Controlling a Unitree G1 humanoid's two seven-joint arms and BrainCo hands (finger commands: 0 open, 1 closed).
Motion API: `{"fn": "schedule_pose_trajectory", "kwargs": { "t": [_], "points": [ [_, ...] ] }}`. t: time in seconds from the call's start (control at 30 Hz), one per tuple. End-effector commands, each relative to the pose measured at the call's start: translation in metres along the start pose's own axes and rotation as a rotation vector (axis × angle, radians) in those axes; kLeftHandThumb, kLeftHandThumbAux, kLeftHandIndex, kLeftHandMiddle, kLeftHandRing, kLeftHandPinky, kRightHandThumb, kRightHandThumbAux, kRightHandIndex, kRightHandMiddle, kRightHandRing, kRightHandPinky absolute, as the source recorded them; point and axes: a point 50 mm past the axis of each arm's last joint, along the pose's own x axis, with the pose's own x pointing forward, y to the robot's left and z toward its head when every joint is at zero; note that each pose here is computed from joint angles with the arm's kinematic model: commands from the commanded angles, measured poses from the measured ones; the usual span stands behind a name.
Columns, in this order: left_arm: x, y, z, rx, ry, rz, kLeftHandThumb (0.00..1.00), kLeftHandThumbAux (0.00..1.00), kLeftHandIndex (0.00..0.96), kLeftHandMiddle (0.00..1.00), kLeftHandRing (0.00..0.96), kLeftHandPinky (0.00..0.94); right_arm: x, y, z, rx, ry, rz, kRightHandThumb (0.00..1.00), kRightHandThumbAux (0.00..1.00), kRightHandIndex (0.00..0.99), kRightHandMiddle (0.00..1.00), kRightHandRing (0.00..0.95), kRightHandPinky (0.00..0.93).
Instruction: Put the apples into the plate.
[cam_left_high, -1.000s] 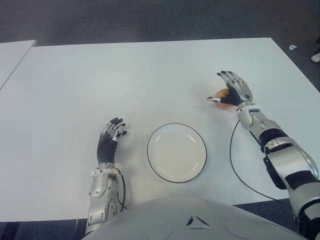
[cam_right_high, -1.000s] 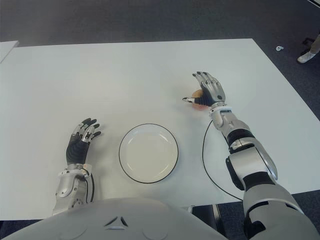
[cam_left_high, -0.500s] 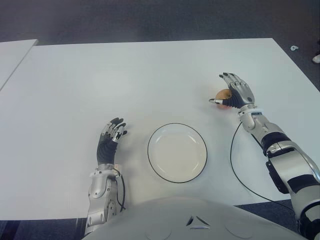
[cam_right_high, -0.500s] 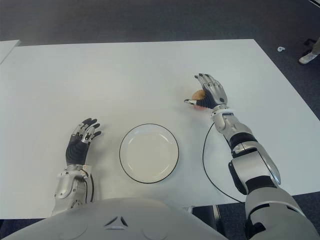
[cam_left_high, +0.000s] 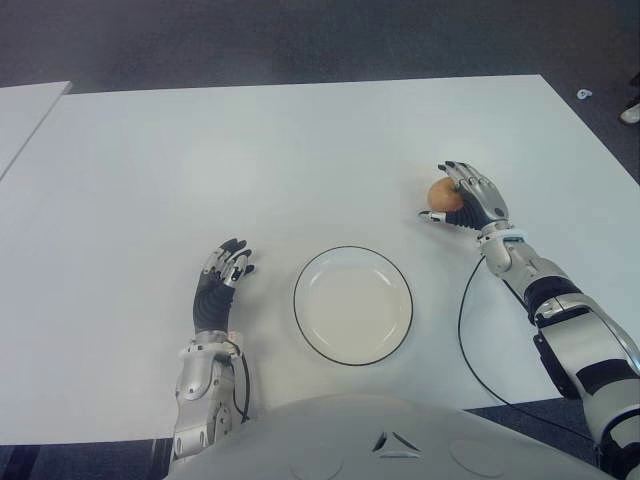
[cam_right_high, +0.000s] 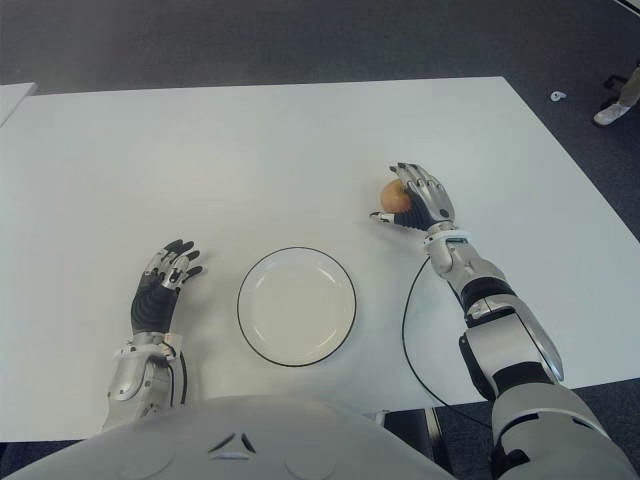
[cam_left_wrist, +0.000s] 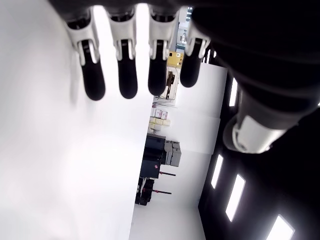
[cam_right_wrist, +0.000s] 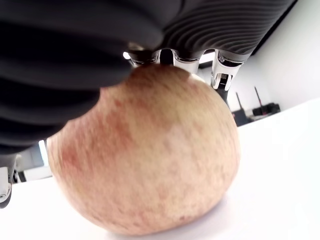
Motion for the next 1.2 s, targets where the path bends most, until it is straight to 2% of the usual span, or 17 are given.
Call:
{"fn": "schedule_pose_trajectory", "kwargs": {
  "t": [0.03,0.23,0.43,0.87,1.2],
  "points": [
    [-0.002,0.001,-0.002,-0.007,-0.001,0.001,0.390,0.568,0.219,0.220,0.243,0.281,-0.005,0.010,-0.005,0.007,0.061,0.045,0.409,0.454,0.007,0.054,0.037,0.024],
    [-0.005,0.001,-0.001,0.006,0.014,0.023,0.379,0.569,0.215,0.217,0.242,0.287,-0.012,0.020,-0.008,0.001,0.111,0.062,0.409,0.450,0.013,0.064,0.047,0.053],
    [-0.007,0.001,0.001,0.009,0.015,0.024,0.376,0.568,0.207,0.218,0.244,0.287,-0.014,0.025,-0.008,-0.001,0.124,0.071,0.408,0.436,0.019,0.074,0.056,0.080],
    [-0.009,0.003,0.003,0.028,0.017,0.026,0.382,0.582,0.227,0.226,0.251,0.291,-0.019,0.031,-0.009,0.017,0.152,0.098,0.428,0.423,0.024,0.098,0.067,0.067],
    [-0.011,0.002,0.003,0.029,0.012,0.026,0.371,0.578,0.226,0.220,0.241,0.279,-0.009,0.030,-0.008,0.009,0.195,0.161,0.459,0.436,0.027,0.092,0.066,0.072]
  ]
}}
